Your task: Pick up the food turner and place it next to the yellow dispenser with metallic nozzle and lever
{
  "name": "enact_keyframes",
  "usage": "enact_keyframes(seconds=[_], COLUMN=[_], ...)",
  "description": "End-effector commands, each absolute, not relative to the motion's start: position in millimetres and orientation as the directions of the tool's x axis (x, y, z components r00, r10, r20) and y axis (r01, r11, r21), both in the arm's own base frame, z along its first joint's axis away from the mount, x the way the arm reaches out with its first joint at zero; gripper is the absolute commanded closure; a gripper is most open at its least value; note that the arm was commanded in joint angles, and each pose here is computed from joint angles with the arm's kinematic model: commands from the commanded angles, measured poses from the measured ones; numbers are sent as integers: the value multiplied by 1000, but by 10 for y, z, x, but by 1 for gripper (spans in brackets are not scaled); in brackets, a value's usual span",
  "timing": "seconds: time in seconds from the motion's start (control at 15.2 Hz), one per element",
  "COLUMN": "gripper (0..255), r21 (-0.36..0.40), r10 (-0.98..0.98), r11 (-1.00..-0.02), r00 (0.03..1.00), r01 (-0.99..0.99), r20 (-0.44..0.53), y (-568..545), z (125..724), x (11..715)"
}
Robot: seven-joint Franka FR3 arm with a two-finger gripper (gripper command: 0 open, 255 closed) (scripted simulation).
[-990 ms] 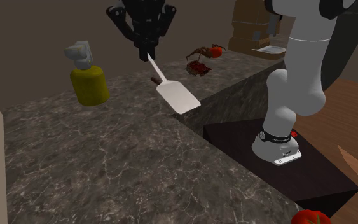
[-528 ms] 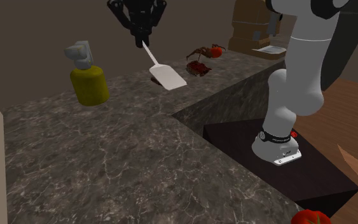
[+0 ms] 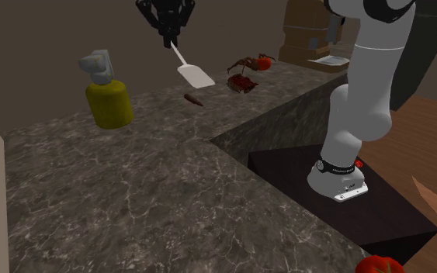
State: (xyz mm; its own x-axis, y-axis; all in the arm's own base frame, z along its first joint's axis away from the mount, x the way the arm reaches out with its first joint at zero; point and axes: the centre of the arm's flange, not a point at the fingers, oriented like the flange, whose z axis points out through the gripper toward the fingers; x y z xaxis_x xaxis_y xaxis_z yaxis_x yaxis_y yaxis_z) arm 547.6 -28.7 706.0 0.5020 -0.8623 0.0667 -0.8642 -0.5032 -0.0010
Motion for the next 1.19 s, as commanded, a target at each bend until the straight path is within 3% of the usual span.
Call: enact_keyframes(seconds=[0.0, 0.86, 1.12], gripper=[255, 255, 255], r21=[0, 0, 0], r10=[-862, -862, -862], r11=[-504, -504, -504], r00=[503, 503, 503], r01=[-864, -864, -864], r20=[66, 66, 66], y=[-564, -2273, -2333], z=[7067, 7070, 6911], x=[5497, 5654, 5659])
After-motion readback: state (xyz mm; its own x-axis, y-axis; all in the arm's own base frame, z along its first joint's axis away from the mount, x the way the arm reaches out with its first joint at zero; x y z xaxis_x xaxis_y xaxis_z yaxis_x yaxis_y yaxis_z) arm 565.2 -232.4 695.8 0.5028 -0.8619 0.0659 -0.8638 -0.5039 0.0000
